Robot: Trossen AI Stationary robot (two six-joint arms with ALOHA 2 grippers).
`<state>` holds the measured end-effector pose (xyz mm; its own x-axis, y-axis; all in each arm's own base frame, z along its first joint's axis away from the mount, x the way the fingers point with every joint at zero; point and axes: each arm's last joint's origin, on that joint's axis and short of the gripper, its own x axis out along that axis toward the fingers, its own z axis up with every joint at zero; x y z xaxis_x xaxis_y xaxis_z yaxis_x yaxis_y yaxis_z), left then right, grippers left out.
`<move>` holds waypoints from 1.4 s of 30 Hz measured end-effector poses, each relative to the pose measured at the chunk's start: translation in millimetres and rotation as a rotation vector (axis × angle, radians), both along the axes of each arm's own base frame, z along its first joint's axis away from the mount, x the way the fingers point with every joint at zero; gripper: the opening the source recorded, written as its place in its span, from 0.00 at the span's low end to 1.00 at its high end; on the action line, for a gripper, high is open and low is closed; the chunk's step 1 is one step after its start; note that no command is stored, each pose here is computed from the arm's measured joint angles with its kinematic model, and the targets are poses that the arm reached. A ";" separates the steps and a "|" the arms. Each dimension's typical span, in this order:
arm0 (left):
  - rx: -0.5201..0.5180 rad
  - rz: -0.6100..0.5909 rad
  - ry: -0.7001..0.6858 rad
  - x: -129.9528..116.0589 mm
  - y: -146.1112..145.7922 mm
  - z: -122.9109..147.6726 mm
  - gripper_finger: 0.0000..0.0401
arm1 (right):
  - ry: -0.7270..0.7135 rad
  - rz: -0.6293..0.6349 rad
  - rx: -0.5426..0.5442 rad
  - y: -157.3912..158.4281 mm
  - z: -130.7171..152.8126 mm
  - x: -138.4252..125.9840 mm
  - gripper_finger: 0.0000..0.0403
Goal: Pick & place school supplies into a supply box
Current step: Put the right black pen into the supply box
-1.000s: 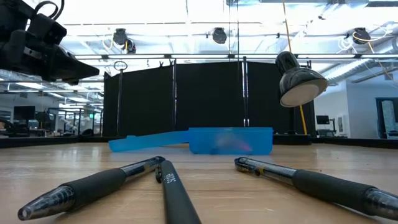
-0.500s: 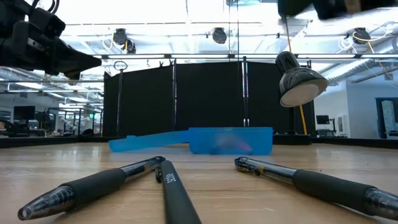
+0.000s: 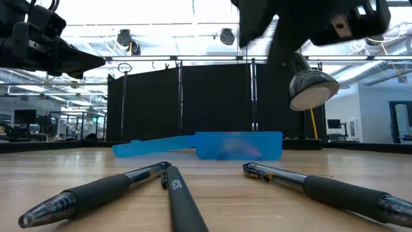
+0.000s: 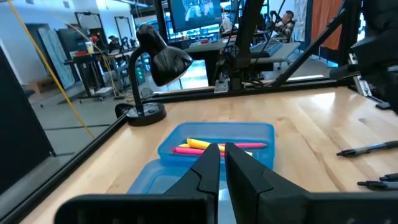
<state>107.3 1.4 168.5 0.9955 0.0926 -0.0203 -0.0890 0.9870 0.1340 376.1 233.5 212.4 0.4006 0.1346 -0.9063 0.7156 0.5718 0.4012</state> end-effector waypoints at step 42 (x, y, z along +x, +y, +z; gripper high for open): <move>-0.115 0.000 0.013 -0.1 -0.1 -1.8 0.08 | 0.620 -0.039 -0.025 -10.6 -112.6 -28.7 0.30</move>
